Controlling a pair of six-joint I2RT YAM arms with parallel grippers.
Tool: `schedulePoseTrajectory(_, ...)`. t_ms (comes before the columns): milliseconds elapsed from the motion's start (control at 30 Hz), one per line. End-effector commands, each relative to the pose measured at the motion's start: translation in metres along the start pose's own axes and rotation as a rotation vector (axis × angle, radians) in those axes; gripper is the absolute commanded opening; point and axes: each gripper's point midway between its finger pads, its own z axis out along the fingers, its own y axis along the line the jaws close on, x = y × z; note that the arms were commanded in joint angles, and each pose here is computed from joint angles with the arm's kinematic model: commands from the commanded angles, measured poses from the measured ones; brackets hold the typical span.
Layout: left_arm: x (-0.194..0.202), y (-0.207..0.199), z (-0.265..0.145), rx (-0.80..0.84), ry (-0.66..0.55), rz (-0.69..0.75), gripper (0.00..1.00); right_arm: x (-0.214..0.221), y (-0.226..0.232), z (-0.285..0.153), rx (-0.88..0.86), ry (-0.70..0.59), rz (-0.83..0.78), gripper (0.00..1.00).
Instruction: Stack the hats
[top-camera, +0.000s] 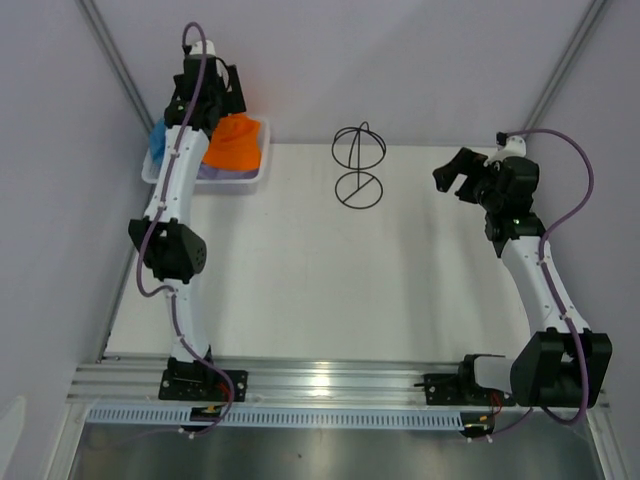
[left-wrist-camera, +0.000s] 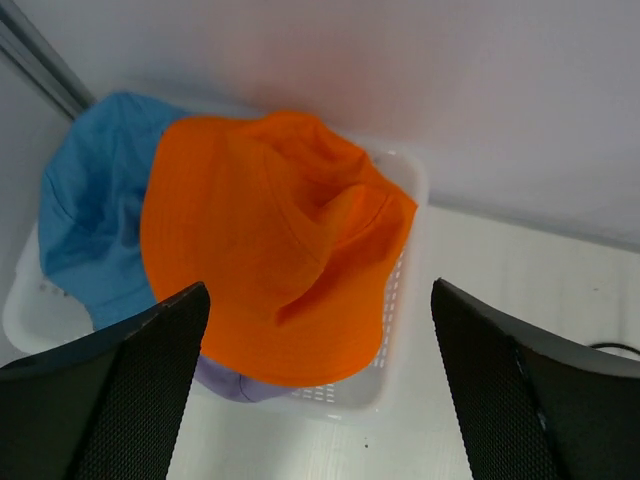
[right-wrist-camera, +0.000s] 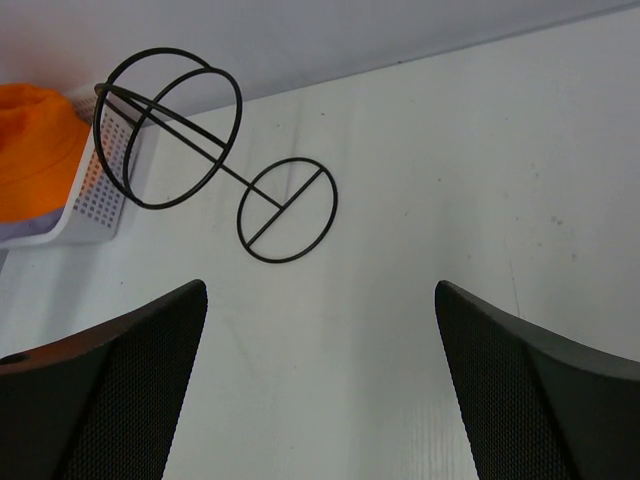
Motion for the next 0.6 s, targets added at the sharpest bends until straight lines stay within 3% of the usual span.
schedulePoseTrajectory(0, 0.007, 0.014, 0.024, -0.083, -0.036, -0.014, 0.96, -0.023, 0.002, 0.008, 0.011, -0.067, -0.035, 1.00)
schedulePoseTrajectory(300, 0.020, 0.022, 0.076, -0.171, -0.101, -0.020, 0.94, 0.010, 0.009, 0.039, 0.007, 0.060, -0.086, 1.00)
schedulePoseTrajectory(400, 0.026, 0.030, 0.082, -0.197, -0.091, -0.036, 0.94, 0.013, 0.013, 0.045, 0.016, 0.046, -0.103, 1.00)
schedulePoseTrajectory(567, 0.031, 0.032, 0.076, -0.188, -0.069, -0.031, 0.97, -0.003, 0.055, 0.061, -0.160, -0.038, -0.039, 1.00)
